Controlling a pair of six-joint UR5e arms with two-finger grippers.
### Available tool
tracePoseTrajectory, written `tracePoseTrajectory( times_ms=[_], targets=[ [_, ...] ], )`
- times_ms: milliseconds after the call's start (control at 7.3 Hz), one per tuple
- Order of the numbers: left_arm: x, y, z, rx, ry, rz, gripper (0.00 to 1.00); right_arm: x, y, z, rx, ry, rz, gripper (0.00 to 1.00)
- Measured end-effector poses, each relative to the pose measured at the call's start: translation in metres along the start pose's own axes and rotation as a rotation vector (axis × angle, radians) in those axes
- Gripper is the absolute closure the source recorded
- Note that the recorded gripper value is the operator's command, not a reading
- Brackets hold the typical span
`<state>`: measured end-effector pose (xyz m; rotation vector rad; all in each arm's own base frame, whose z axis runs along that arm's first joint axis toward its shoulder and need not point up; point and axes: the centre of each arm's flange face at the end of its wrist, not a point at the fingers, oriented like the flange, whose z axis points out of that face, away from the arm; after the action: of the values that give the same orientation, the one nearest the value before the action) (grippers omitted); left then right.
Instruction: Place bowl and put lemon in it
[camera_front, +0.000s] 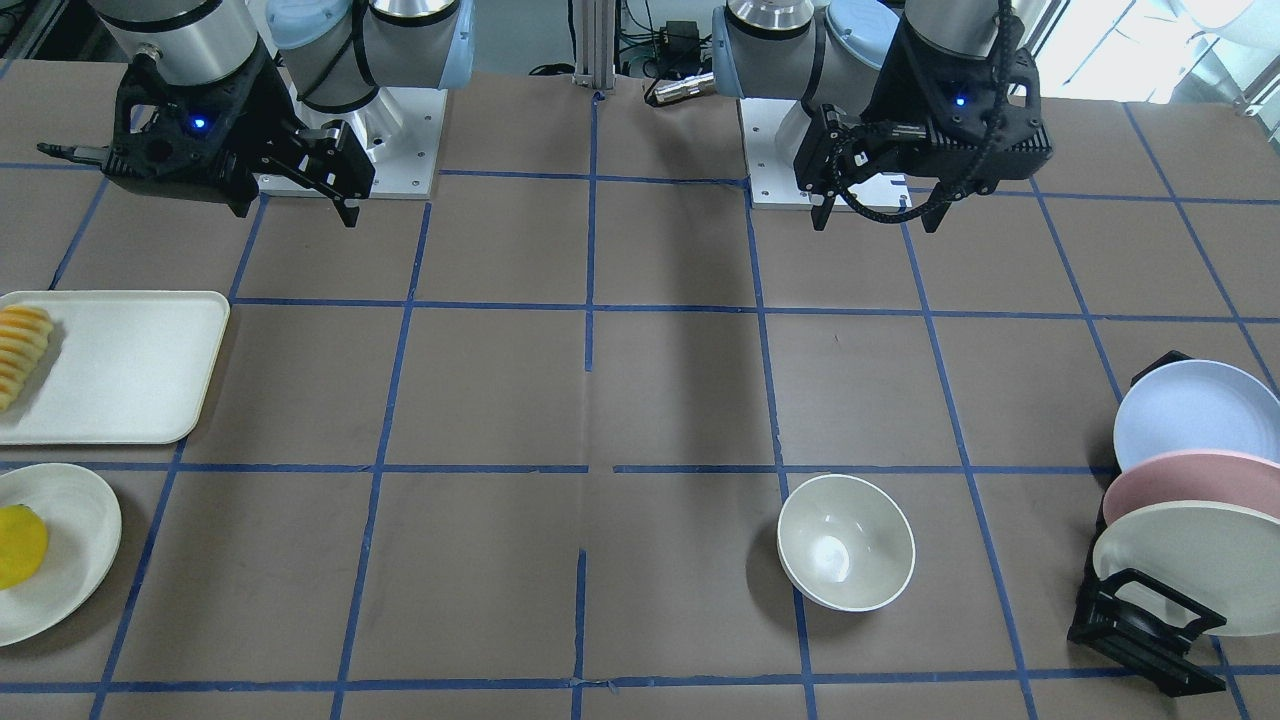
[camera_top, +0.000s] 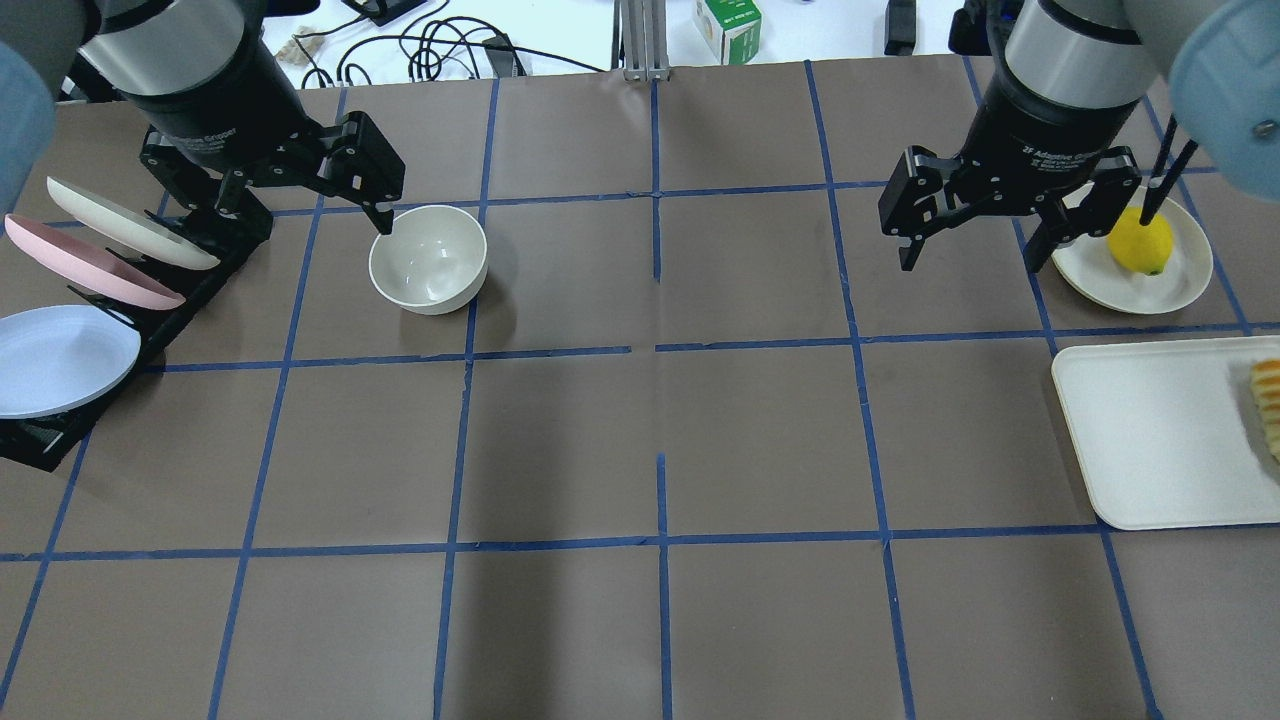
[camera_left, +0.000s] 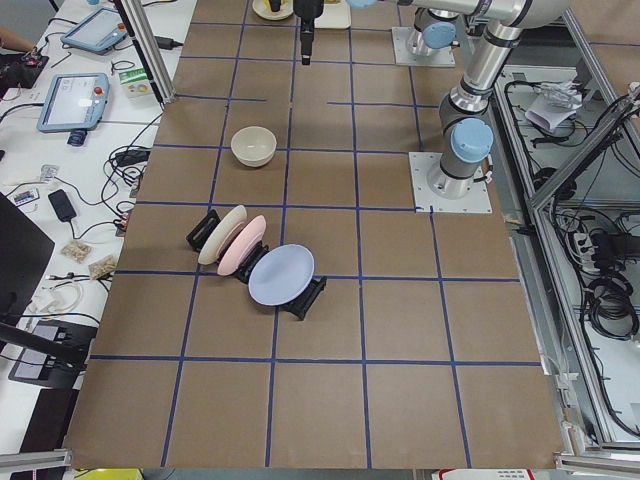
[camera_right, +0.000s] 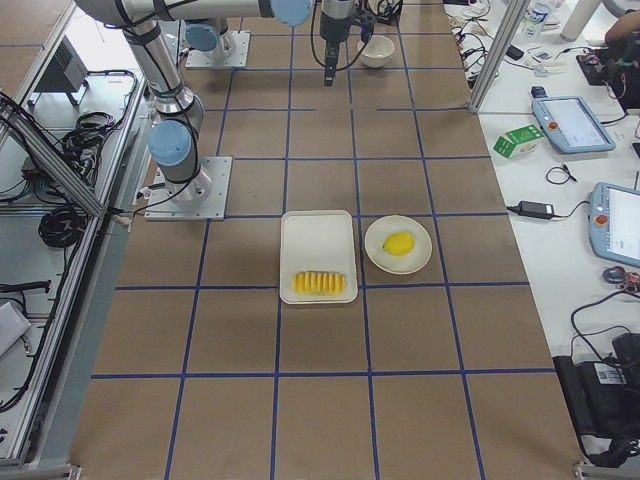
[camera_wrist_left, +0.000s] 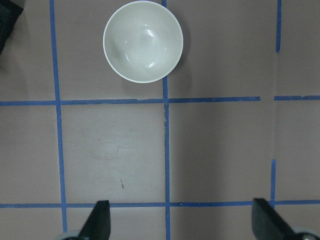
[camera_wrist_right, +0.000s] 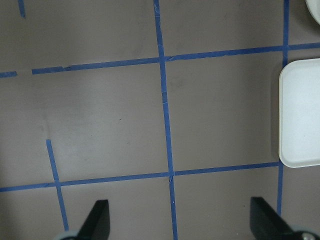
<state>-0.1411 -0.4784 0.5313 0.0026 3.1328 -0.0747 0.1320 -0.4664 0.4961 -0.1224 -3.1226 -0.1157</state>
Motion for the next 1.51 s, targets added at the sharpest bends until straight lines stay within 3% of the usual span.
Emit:
tracePoseTrajectory(
  times_ms=[822,1096,1507],
  targets=[
    [-0.001,0.0,-0.001,0.002,0.009,-0.003,0.0,0.006,-0.009,0.011,-0.029,0.002,-0.007,0.0],
    [0.0,0.0,0.001,-0.001,0.009,-0.003,0.0,0.044,-0.039,0.029,-0.044,0.014,0.062,0.0],
    [-0.008,-0.021,0.026,-0.034,0.007,0.006,0.0,0.13,-0.111,0.074,0.018,0.059,0.086,0.0]
  ],
)
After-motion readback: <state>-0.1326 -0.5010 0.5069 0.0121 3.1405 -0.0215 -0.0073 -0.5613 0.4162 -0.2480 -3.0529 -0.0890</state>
